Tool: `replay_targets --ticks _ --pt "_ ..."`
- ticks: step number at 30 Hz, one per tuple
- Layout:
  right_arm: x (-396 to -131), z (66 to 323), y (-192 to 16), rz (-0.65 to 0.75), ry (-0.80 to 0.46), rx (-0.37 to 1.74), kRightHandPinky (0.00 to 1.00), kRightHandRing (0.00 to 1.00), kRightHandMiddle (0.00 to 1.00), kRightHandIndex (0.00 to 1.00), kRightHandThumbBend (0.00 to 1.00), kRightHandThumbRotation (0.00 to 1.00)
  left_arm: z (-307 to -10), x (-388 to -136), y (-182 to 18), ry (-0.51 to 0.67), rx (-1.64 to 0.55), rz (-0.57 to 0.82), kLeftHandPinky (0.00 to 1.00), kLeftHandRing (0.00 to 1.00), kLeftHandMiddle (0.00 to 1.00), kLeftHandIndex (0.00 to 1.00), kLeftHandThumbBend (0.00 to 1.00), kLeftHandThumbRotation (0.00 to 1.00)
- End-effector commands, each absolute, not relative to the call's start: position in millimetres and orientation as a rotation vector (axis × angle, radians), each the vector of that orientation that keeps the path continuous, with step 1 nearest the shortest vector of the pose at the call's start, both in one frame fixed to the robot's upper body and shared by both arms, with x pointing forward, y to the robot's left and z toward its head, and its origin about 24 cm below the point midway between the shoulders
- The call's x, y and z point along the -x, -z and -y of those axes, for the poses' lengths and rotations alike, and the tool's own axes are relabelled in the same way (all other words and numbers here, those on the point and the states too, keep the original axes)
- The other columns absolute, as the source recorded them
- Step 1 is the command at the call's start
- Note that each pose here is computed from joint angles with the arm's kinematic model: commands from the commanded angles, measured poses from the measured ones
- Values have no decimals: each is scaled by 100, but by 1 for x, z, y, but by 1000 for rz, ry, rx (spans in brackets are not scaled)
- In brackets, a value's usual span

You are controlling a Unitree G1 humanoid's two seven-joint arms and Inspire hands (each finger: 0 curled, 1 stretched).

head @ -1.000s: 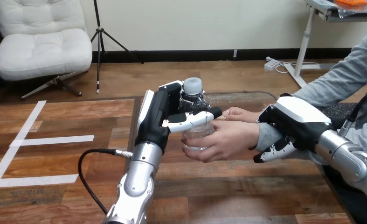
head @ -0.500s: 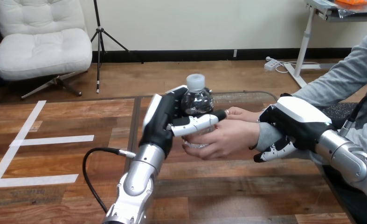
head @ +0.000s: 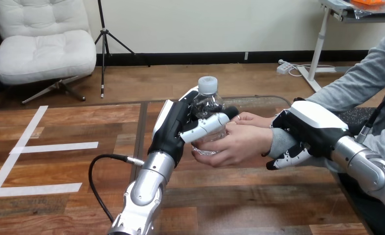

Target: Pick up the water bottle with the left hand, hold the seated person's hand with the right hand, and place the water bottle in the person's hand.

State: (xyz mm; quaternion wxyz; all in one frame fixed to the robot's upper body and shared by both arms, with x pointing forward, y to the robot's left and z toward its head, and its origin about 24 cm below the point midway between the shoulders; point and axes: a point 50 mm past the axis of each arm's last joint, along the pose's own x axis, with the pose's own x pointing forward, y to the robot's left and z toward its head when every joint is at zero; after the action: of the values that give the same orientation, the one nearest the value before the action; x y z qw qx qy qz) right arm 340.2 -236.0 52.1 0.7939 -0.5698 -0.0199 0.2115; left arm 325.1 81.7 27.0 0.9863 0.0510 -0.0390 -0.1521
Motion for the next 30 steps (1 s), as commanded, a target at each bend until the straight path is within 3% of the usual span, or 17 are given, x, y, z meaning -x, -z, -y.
replay_targets --ticks 1,21,30 --pt "-359 227 -95 225 -352 1170 17 21 27 27 68 0 -81 -340 -49 331 -145 146 91 93 94 94 100 79" --pt "-357 227 -93 229 -352 1164 16 20 26 27 69 0 -89 -339 -48 323 -164 144 93 97 99 98 100 90" --pt "-357 227 -92 223 -352 1172 16 20 26 26 69 0 -100 -338 -49 301 -158 152 98 98 100 100 100 96"
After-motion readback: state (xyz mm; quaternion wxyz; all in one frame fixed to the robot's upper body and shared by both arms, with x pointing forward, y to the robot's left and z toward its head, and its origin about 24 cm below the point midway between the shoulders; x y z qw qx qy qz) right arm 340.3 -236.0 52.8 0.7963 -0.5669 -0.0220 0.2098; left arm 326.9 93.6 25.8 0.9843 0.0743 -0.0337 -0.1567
